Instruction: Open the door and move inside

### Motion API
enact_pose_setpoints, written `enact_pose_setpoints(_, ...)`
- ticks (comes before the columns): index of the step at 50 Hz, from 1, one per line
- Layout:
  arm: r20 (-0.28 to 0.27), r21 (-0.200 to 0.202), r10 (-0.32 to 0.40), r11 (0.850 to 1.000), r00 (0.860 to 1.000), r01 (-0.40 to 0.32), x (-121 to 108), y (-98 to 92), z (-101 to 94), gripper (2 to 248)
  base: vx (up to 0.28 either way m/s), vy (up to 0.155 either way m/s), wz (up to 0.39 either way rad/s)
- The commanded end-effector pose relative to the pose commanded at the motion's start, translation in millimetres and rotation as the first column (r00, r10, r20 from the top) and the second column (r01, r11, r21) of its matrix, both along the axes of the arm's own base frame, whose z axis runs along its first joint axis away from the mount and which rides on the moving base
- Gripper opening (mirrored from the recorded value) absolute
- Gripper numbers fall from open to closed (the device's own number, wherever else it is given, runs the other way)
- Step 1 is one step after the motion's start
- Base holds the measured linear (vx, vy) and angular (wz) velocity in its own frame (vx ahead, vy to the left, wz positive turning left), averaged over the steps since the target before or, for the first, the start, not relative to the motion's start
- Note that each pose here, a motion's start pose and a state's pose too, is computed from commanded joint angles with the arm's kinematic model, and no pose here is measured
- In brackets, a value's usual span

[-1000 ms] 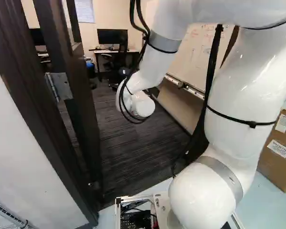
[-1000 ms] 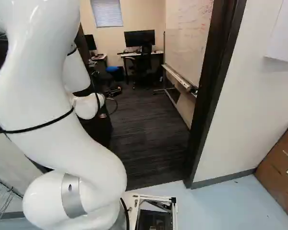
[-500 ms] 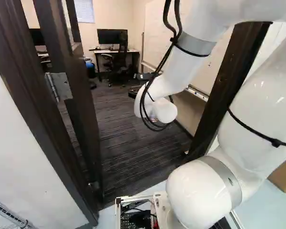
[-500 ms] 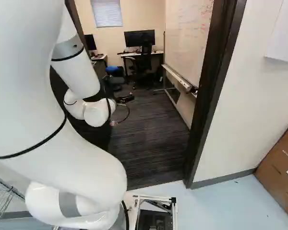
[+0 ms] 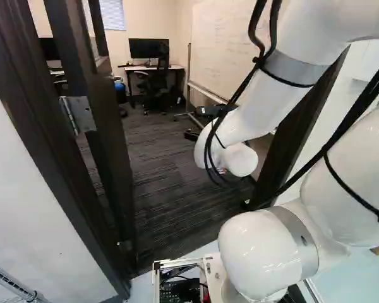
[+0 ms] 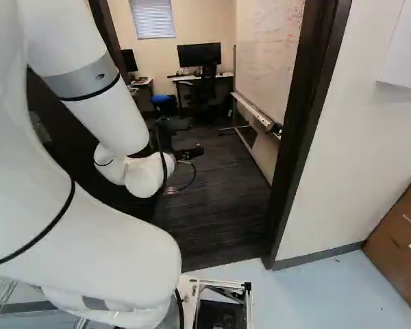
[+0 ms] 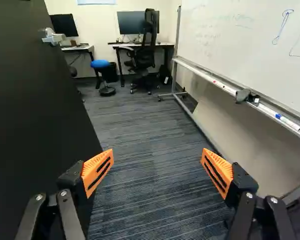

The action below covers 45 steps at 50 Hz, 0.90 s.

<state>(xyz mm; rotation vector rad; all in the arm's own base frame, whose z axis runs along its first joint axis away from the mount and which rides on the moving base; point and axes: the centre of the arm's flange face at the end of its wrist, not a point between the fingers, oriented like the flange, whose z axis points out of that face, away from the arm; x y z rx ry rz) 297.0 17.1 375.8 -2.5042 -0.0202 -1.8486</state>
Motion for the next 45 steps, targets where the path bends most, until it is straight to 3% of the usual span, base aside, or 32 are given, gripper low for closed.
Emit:
enact_pose_setpoints(22, -0.028, -0.014, -0.024, 1.000, 0.999, 0.023, -23, -14.9, -8.6, 247, 0.000, 0.000, 0.000)
enact_pose_setpoints(45, -0.032, -0.016, -0.028, 0.999, 0.999, 0.027, -27, -17.1, -10.1, 247, 0.000, 0.000, 0.000)
